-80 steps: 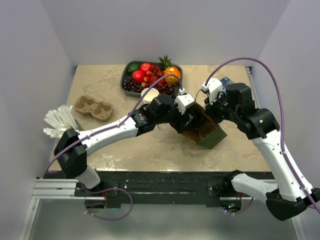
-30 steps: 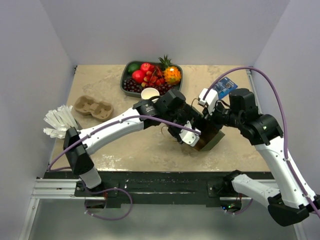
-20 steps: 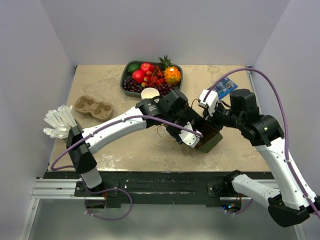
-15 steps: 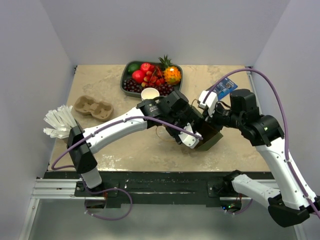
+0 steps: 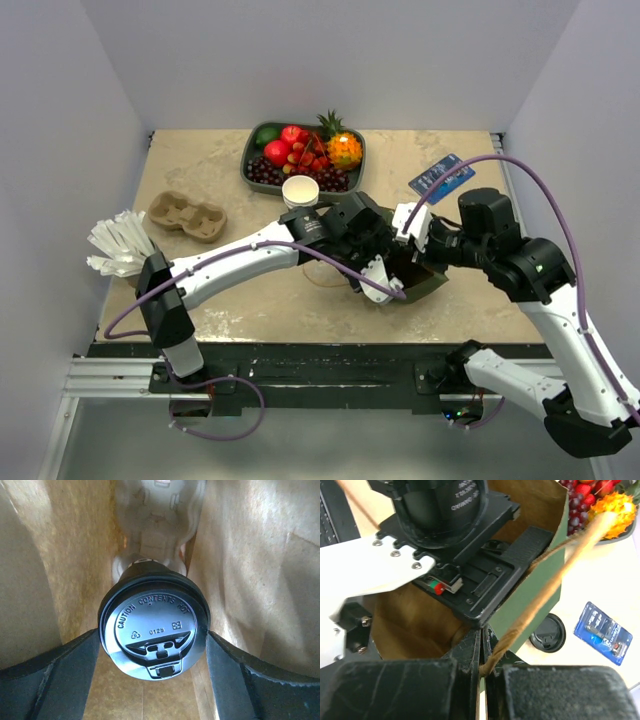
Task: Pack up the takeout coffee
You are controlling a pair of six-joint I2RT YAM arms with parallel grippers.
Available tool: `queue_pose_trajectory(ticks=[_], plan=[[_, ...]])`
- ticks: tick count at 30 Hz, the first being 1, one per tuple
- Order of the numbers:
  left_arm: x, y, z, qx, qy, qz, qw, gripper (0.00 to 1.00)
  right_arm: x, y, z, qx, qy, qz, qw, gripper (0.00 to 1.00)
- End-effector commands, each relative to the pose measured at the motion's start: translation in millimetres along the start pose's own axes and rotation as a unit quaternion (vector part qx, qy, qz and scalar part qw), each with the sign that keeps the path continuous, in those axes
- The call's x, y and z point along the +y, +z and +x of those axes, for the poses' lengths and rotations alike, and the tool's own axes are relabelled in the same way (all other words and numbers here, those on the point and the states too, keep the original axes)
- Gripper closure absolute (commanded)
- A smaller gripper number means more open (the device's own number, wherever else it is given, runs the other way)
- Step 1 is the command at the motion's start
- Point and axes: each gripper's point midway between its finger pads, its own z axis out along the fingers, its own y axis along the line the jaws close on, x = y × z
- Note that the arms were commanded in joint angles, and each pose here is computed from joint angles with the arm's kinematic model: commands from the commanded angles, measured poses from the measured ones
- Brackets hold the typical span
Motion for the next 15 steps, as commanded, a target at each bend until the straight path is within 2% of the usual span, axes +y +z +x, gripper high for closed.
queue_pose_trajectory(ticks=[1,4,9,14,15], plan=[[10,14,1,0.024,0.034,-0.016,0.999,1.0,5,-2,-23,-0.044,-0.035,-0.016,0.998,1.0],[10,21,5,0.033,0.03,-0.015,0.999,1.0,6,2,-19,-0.038,-0.029,-0.017,0.999,1.0],[5,24,4,0.028,0.012,-0.01,0.999,1.0,-15,10,-12,-0.024,0.044,0.05,0.997,1.0],[1,24,0,0.018,-0.02,-0.012,1.0,1.0,-23,10,-13,-0.012,0.08,0.068,0.994,1.0],[2,24,-1,0.015,-0.022,-0.015,1.0,1.0,-25,7,-13,-0.007,0.084,0.072,0.994,0.96]])
